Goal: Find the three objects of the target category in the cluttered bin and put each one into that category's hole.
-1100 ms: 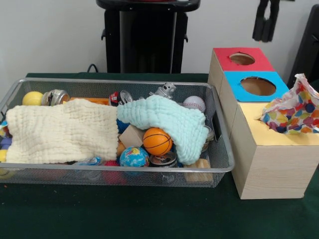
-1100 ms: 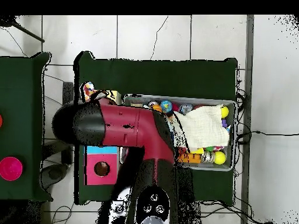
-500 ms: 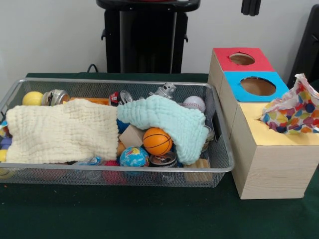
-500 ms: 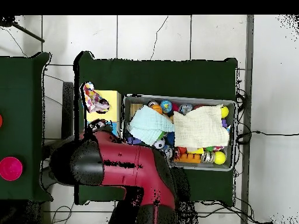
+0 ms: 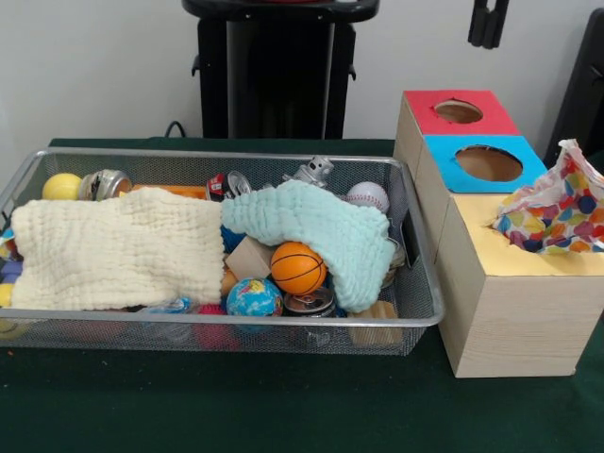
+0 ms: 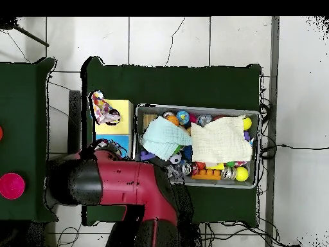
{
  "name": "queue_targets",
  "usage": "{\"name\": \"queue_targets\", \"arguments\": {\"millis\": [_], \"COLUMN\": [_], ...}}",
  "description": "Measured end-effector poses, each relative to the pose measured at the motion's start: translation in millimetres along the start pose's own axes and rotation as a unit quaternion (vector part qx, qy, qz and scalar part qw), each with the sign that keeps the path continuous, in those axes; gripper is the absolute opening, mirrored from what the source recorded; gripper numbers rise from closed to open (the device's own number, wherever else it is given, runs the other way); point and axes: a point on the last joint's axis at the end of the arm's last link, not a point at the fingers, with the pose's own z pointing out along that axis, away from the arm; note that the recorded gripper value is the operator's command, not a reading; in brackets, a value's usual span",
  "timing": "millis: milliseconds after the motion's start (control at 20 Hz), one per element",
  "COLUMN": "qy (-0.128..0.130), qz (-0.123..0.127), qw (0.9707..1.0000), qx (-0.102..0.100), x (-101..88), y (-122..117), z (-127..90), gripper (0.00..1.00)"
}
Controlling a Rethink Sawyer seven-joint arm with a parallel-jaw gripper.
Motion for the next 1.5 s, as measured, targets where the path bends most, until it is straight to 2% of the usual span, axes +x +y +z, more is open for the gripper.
{"name": "queue_targets", "arguments": {"millis": [200,450,800,1050,1500], "qy": [0.005,0.01,0.009,0.004,-0.01], "qz": [-0.016,-0.043,-0.056,-0.054,-0.04], "qw": [0.9998,0.999,0.9983,0.9985,0.999], "qx": [0.005,0.012,0.011,0.01,0.017], "x": [14.2,37.3,49.3,45.3,18.7], "y": [11.4,39.2,70.2,87.1,97.4], "z": [11.0,28.7,42.4,51.0,64.8], "gripper": [0.0,0.0,0.0,0.0,0.0]}}
